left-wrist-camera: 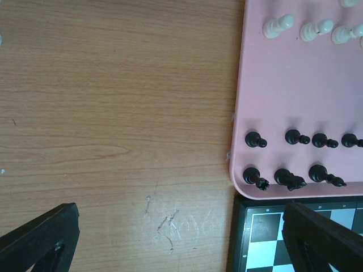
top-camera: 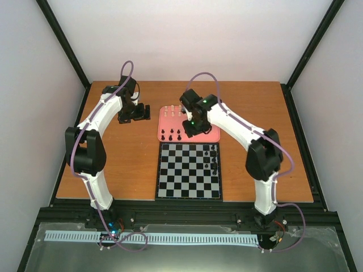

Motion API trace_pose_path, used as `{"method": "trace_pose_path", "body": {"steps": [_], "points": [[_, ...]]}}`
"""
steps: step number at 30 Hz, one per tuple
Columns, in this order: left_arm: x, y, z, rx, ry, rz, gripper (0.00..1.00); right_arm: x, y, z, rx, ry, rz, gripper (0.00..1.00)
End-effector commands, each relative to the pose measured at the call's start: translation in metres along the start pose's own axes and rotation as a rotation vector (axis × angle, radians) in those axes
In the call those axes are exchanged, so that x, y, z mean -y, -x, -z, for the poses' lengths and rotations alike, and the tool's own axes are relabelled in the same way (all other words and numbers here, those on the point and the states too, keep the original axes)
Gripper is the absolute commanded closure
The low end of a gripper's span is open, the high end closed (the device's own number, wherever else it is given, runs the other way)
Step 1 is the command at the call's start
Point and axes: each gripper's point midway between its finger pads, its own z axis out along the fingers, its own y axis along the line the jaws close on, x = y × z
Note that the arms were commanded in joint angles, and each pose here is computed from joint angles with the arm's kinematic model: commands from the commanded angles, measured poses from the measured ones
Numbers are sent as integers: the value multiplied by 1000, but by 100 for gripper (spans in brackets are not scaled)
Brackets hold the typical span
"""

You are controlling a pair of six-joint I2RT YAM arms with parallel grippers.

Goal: Set up the chess pieces on the board
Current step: Pick up the chess piece from the storage box.

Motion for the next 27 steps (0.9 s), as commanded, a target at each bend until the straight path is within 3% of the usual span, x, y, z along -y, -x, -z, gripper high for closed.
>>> {"method": "trace_pose_path", "body": {"steps": [1, 9, 16, 27], "points": [[6, 13, 20, 62, -16, -1, 0, 14, 54, -39, 67, 16, -18, 51], [6, 13, 19, 59, -15, 0, 0, 13, 92, -93, 57, 64, -43, 54], [4, 12, 15, 50, -5, 1, 0, 12, 87, -114, 12, 72, -30, 63], [4, 13, 11, 41, -7, 2, 0, 19, 75, -130, -41, 43, -25, 67]]}}
